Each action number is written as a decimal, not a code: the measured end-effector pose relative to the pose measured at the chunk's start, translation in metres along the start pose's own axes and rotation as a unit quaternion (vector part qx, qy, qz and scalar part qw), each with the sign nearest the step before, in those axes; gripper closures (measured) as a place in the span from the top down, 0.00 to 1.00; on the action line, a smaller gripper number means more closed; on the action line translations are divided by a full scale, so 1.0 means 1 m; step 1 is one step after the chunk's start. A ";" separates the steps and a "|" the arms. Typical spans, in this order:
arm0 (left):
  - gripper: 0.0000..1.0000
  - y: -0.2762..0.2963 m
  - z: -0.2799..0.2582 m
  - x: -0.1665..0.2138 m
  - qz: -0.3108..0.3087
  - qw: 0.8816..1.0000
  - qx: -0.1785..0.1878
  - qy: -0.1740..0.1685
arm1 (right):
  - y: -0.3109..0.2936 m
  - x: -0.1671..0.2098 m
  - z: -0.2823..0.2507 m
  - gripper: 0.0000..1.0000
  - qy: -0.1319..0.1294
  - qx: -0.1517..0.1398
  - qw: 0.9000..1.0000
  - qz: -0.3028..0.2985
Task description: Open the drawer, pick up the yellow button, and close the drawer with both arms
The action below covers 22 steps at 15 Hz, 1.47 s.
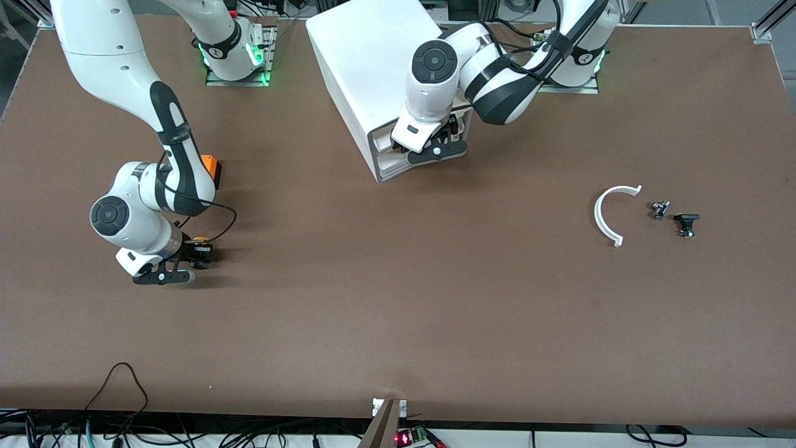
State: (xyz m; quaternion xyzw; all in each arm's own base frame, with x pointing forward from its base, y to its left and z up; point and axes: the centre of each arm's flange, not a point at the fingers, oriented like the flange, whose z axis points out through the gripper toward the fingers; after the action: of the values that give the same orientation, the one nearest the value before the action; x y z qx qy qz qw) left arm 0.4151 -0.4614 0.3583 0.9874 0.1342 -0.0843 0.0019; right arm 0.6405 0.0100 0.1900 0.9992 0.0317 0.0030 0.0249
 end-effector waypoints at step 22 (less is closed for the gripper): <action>1.00 -0.146 -0.163 0.189 0.154 0.988 -0.021 0.014 | -0.007 -0.054 -0.327 1.00 0.023 0.067 0.998 -0.002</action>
State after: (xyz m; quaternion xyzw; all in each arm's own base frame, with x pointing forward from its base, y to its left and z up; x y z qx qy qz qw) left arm 0.5827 -0.2663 0.4900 0.9971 -0.0179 -0.0664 0.0334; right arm 0.5839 0.0299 0.5159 0.9982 0.0344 0.0236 -0.0426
